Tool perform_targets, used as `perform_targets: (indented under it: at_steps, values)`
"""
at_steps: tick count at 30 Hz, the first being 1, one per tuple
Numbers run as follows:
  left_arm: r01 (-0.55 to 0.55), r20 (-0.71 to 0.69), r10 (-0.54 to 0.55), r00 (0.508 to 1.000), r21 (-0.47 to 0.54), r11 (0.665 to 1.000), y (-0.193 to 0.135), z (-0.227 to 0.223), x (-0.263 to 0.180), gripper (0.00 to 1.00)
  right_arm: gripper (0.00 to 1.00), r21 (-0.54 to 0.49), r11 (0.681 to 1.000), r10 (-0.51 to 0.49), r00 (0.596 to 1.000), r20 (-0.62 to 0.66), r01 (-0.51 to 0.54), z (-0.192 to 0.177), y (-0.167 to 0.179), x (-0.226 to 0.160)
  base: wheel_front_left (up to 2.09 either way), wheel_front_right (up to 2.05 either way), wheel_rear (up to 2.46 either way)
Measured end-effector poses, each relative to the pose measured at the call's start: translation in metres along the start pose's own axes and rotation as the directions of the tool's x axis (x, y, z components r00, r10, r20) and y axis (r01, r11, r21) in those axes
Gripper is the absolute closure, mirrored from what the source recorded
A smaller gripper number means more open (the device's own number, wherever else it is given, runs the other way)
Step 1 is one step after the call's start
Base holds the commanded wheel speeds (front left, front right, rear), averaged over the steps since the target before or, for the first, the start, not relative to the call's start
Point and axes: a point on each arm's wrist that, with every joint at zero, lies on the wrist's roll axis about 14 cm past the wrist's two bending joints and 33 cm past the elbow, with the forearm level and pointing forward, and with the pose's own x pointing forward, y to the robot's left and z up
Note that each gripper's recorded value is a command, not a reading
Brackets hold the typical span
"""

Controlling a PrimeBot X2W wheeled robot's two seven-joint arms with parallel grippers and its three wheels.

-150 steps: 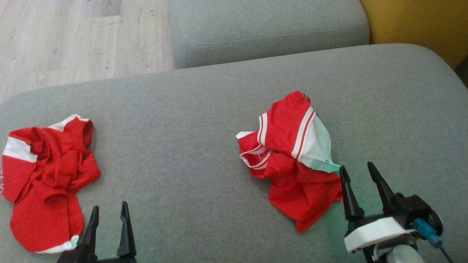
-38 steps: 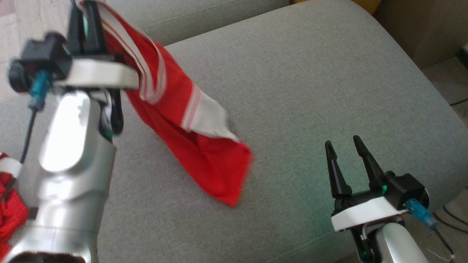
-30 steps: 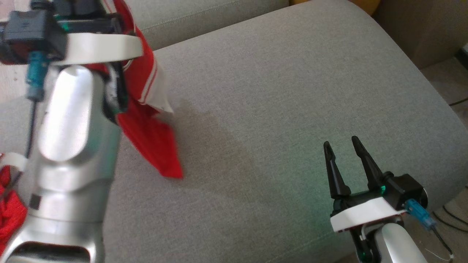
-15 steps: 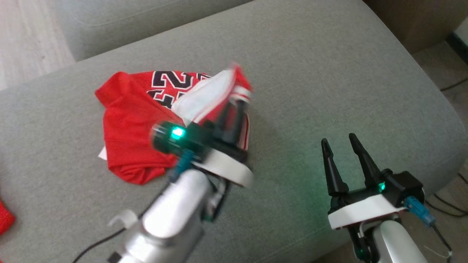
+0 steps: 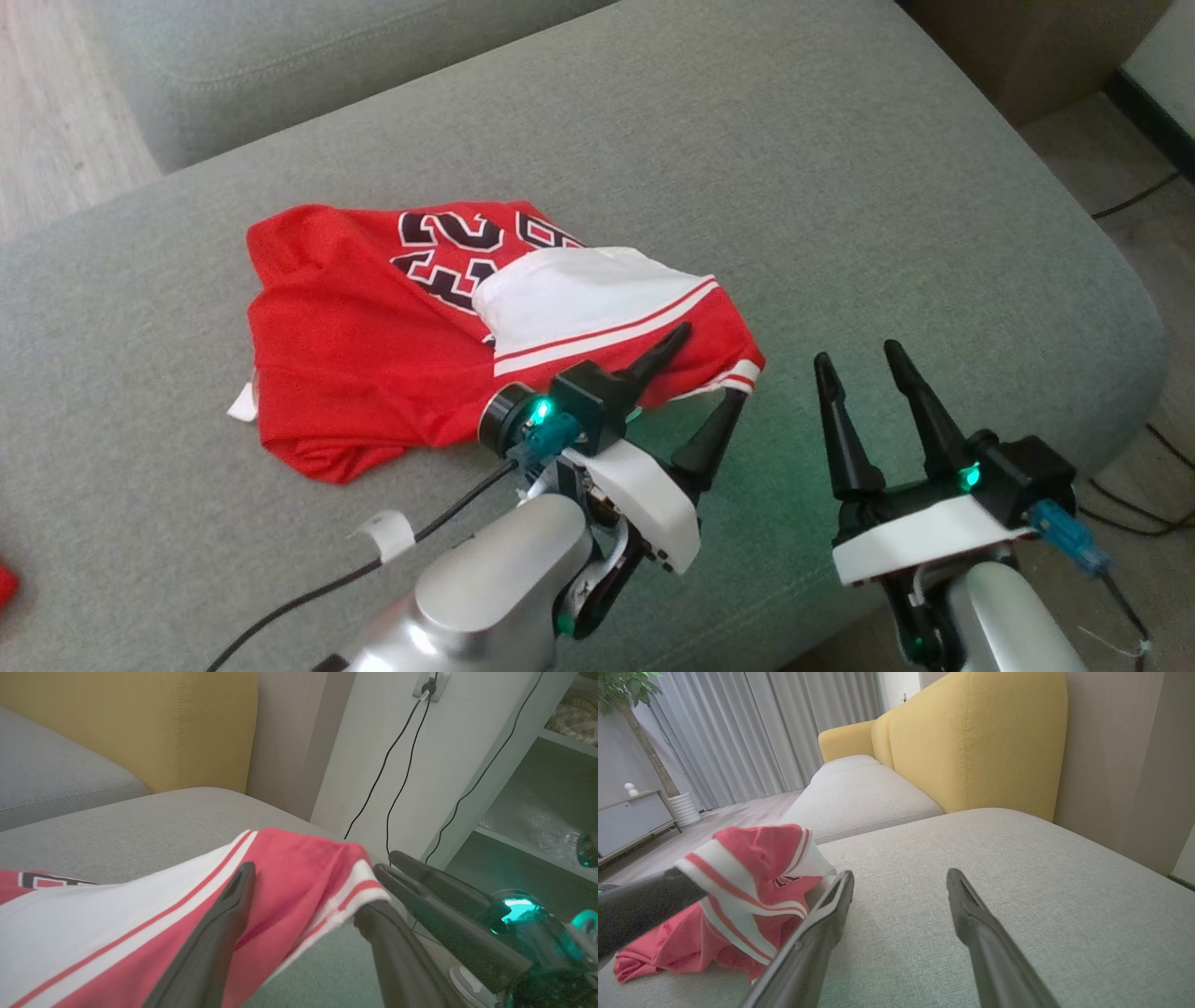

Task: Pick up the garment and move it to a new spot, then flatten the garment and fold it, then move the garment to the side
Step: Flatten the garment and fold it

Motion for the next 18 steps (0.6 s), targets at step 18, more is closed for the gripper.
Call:
perform_targets:
  at_steps: [18]
  values:
    - [-0.134, -0.253, 0.134, 0.958, 0.017, 0.991, 0.043, -0.058, -0.047, 0.0, 0.0, -0.009, 1.0, -0.013, 1.0, 0.021, 0.013, 0.007, -0.005, 0.0, 0.0, 0.0, 0.0]
